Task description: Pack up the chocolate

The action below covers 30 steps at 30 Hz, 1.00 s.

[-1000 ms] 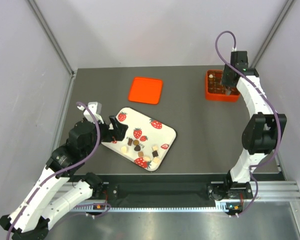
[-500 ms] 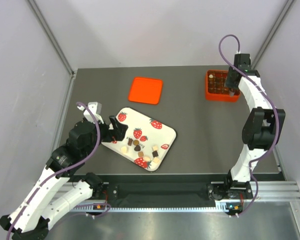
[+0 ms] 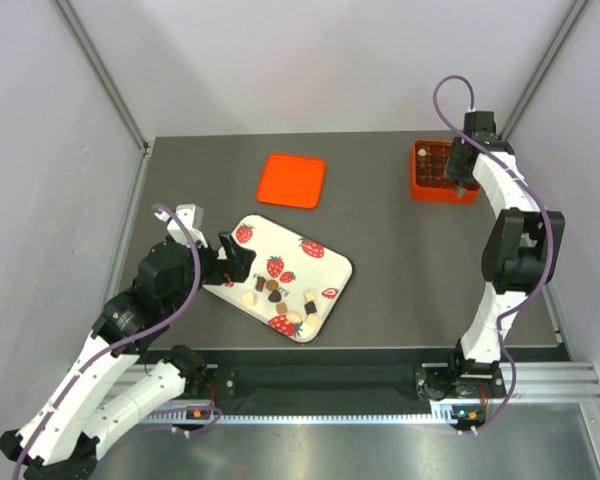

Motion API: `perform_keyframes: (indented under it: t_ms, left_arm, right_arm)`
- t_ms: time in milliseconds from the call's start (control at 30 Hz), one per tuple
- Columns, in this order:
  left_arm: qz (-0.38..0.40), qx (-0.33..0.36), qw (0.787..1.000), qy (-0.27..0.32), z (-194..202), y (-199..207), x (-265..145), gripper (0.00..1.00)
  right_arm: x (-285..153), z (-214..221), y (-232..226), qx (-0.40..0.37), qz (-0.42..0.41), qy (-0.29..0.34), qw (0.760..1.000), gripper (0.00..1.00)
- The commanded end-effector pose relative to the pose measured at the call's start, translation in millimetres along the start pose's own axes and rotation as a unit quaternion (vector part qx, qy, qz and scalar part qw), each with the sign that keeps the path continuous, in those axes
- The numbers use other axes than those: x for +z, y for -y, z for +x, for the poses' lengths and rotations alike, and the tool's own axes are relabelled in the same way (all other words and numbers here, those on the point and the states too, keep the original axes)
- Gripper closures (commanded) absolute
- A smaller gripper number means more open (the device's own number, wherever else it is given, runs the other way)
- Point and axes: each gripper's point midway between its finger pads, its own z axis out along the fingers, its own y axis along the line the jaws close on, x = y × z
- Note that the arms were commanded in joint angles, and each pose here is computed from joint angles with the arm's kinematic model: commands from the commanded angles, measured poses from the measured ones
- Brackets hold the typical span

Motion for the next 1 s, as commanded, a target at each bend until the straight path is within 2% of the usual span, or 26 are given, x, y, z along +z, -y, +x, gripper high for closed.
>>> perform_keyframes:
  t_ms: [0, 167, 267, 467, 567, 633, 667, 800, 867, 967]
  left_arm:
    - [-0.002, -0.001, 1.000, 0.014, -7.1, -0.6, -2.7, 0.01]
    - [-0.002, -0.001, 1.000, 0.016, -8.4, -0.6, -4.3, 0.01]
    - [-0.005, -0.002, 1.000, 0.021, -10.2, -1.6, -4.7, 0.01]
    - [-0.003, 0.002, 1.000, 0.021, -10.9, -0.7, -3.9, 0.01]
    - [-0.004, -0.001, 1.000, 0.023, -12.1, -0.4, -3.7, 0.01]
    - [-0.003, -0.001, 1.000, 0.023, -12.8, 0.4, -3.1, 0.01]
    - [-0.001, -0.001, 1.000, 0.024, -13.9, 1.2, -3.3, 0.01]
    - [-0.001, 0.002, 1.000, 0.028, -16.5, 1.6, -3.9, 0.01]
    - [-0.003, 0.002, 1.000, 0.029, -17.4, 1.5, -3.7, 0.01]
    - [-0.002, 0.001, 1.000, 0.030, -19.4, 2.5, -3.6, 0.01]
  right_arm:
    - [-14.6, -39.9, 1.8, 0.009, -0.005, 0.057, 0.998, 0.58]
    - [-45.0, -55.0, -2.0, 0.018, -0.022, 0.078, 0.997, 0.58]
    - [-81.3, -60.0, -14.1, 0.014, -0.045, 0.103, 0.994, 0.58]
    - [-130.1, -26.0, -73.8, -0.043, -0.110, 0.122, 0.986, 0.59]
    - [-158.2, 7.4, -114.5, -0.080, -0.167, 0.125, 0.975, 0.59]
    - [-173.0, 41.3, -154.4, -0.110, -0.233, 0.119, 0.959, 0.59]
    - [-196.7, 50.3, -178.4, -0.127, -0.273, 0.137, 0.944, 0.59]
    - [-226.0, 110.5, -215.1, -0.179, -0.339, 0.116, 0.916, 0.58]
    - [-241.1, 126.9, -221.3, -0.194, -0.354, 0.116, 0.907, 0.58]
    - [-259.9, 177.9, -228.1, -0.235, -0.377, 0.087, 0.892, 0.58]
